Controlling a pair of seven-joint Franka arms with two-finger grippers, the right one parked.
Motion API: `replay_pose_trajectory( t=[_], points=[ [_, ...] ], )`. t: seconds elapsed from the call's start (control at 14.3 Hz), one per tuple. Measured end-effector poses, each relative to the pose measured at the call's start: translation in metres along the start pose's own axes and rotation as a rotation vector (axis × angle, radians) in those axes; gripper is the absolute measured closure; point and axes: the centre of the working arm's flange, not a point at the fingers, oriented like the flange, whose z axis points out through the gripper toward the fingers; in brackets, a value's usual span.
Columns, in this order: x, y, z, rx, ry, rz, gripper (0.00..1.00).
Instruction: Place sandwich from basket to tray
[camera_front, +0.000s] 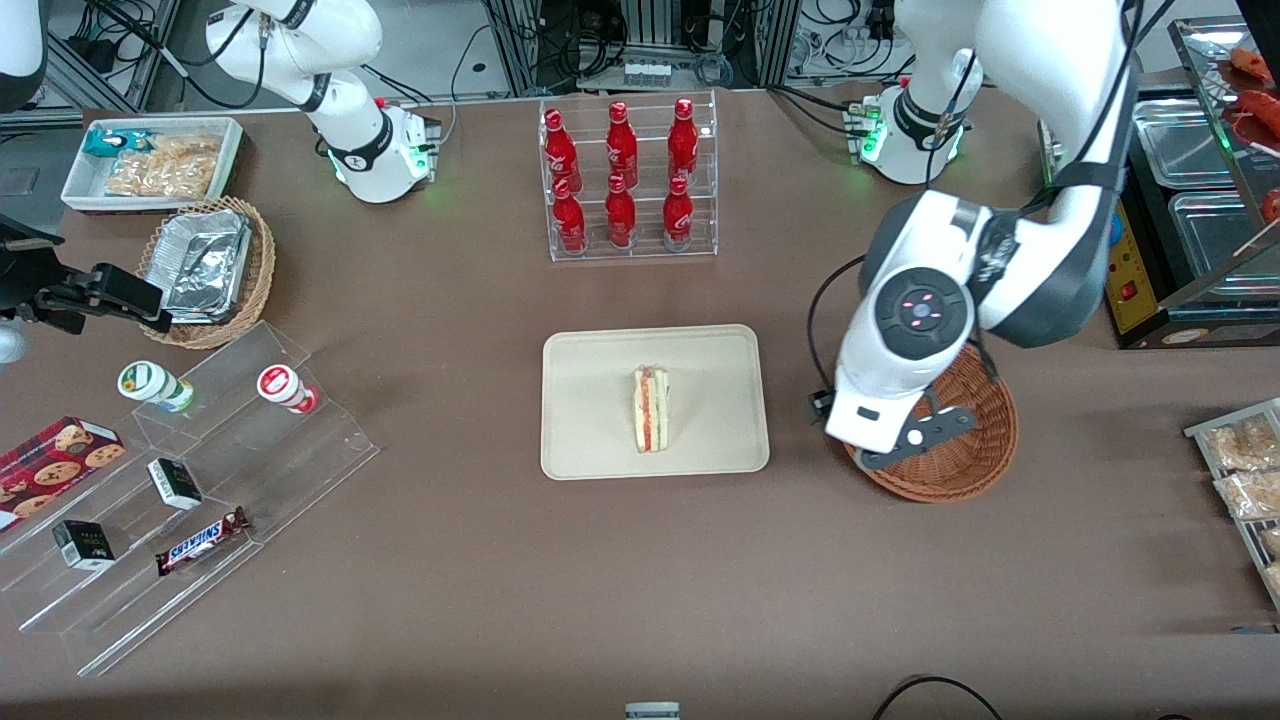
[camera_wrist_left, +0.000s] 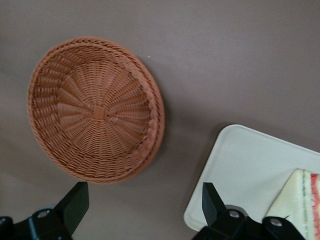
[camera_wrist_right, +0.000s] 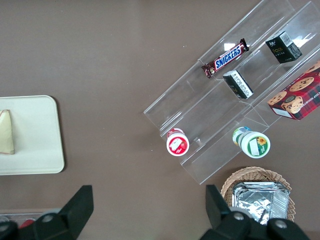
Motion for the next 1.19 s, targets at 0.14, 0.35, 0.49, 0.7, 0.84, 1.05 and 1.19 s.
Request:
replay_pose_trajectory(
  t=[0.14,0.35,0.49,0.7,0.84,1.05,1.19],
  points=[
    [0.008,-0.035,-0.008,-0.010,-0.015,0.027,0.00],
    [0.008,-0.085,-0.019,-0.029,-0.043,0.084,0.00],
    [-0.002,-0.115,-0.031,-0.040,-0.041,0.144,0.00],
    [-0.020,-0.166,-0.053,-0.053,-0.041,0.271,0.00],
    [-0.025,-0.198,-0.071,-0.059,-0.030,0.342,0.00],
    [-0.023,-0.229,-0.093,-0.074,0.009,0.409,0.00],
    [-0.021,-0.244,-0.109,-0.083,0.033,0.413,0.00]
  ],
)
